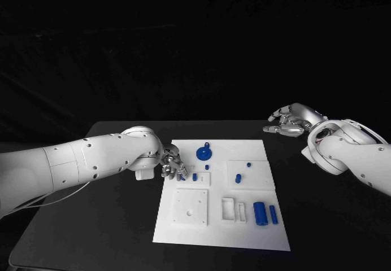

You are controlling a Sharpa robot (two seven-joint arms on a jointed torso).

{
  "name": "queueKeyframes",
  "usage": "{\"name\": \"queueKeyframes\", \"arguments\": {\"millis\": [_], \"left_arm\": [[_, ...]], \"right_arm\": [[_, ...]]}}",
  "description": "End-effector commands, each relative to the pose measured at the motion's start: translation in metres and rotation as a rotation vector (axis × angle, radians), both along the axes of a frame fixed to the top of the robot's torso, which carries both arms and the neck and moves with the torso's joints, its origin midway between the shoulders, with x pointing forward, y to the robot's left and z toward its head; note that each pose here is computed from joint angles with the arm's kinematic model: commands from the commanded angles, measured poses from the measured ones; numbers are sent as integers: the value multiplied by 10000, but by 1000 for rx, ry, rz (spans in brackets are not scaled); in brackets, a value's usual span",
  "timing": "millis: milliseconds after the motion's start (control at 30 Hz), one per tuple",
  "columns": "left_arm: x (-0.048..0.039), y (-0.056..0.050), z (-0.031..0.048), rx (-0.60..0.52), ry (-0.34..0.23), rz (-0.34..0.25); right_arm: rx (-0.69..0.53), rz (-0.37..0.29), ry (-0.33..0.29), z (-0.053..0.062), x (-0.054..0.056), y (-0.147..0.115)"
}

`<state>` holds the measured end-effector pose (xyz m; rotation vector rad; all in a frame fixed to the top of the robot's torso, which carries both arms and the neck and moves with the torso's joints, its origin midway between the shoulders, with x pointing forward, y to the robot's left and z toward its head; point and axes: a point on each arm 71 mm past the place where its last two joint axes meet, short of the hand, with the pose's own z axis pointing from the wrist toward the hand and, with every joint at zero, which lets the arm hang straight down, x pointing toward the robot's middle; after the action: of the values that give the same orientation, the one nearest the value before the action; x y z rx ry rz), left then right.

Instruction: Assemble the parts on the task board

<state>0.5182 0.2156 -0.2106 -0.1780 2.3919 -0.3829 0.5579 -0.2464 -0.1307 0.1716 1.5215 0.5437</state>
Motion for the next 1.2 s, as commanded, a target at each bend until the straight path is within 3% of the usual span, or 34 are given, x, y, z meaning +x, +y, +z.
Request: {"name": "queueKeyframes", "arguments": {"millis": [33,1200], "left_arm": [[-8,-16,3,0,7,-16],[15,-58,-44,17,18,-22]], "right_arm": [[-5,14,5,-5,-3,16],[-6,15,6,-5,-7,10]]}}
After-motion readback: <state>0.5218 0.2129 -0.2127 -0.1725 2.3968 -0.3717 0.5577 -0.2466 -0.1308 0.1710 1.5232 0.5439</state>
